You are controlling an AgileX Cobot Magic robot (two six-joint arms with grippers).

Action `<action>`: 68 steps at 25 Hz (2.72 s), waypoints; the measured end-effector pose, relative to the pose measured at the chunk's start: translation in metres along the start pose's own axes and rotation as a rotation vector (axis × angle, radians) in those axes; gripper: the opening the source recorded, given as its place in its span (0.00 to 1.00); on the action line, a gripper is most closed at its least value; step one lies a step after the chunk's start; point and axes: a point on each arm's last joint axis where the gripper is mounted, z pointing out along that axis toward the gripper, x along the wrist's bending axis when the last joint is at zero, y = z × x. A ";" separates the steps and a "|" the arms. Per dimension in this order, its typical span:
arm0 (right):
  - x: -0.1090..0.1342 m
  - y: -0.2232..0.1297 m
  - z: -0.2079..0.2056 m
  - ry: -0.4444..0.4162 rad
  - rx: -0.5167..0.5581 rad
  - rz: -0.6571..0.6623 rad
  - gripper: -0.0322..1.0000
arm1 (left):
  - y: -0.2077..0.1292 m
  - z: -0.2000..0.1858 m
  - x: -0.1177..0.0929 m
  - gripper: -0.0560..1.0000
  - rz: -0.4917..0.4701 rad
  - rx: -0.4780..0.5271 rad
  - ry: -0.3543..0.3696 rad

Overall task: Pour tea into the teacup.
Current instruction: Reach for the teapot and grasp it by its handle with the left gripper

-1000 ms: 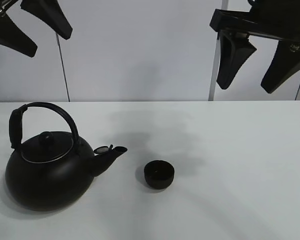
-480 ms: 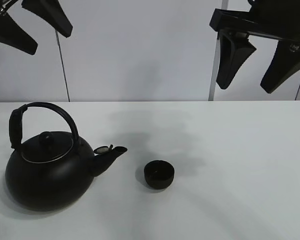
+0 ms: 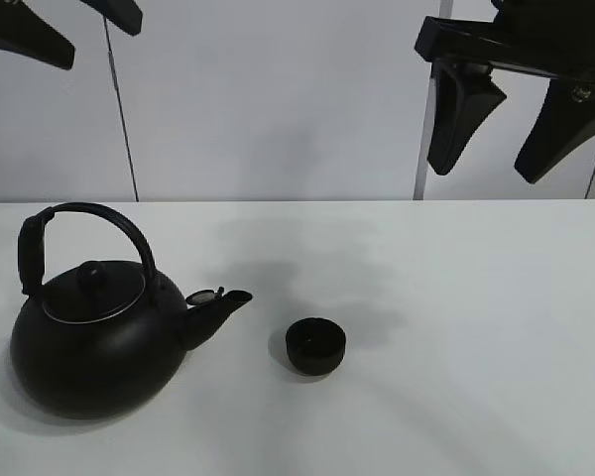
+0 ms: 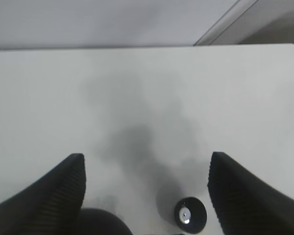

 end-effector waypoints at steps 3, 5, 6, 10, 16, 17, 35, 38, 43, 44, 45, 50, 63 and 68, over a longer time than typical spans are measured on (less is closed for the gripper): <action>0.000 0.001 0.000 0.000 -0.007 0.000 0.53 | -0.003 -0.014 -0.002 0.54 0.073 -0.117 0.007; 0.000 0.001 0.000 0.000 -0.014 0.000 0.53 | -0.010 -0.026 -0.003 0.54 0.129 -0.189 0.019; 0.000 0.001 0.000 0.001 -0.016 0.000 0.53 | -0.012 -0.031 -0.003 0.54 0.159 -0.227 0.028; 0.000 0.002 0.000 0.001 -0.017 0.000 0.53 | -0.027 -0.053 -0.003 0.54 0.259 -0.344 0.072; 0.000 0.002 0.000 0.001 -0.019 0.000 0.53 | -0.043 -0.066 -0.002 0.54 0.339 -0.391 0.105; 0.000 0.002 0.000 0.001 -0.019 0.000 0.53 | -0.044 -0.066 -0.002 0.54 0.340 -0.390 0.106; 0.001 0.021 -0.003 0.008 -0.235 -0.001 0.53 | -0.048 -0.064 -0.003 0.54 0.339 -0.360 0.079; 0.001 0.027 -0.004 0.011 -0.307 0.000 0.53 | -0.051 -0.062 -0.003 0.54 0.324 -0.329 0.096; 0.001 0.036 -0.007 0.016 -0.413 0.002 0.53 | -0.057 -0.056 -0.006 0.54 0.199 -0.366 0.152; 0.001 0.038 -0.008 0.017 -0.432 0.002 0.53 | -0.060 -0.053 -0.006 0.54 0.205 -0.393 0.162; 0.001 0.039 -0.009 0.017 -0.446 0.002 0.53 | -0.061 -0.052 -0.007 0.54 0.202 -0.434 0.159; 0.002 0.044 -0.011 0.019 -0.511 0.002 0.53 | -0.085 -0.039 -0.001 0.54 0.231 -0.513 0.121; 0.002 0.046 -0.012 0.022 -0.532 0.004 0.53 | -0.169 -0.024 0.026 0.54 0.264 -0.539 0.078; 0.002 0.043 -0.010 0.021 -0.497 0.004 0.53 | -0.194 -0.028 0.032 0.54 0.353 -0.567 0.085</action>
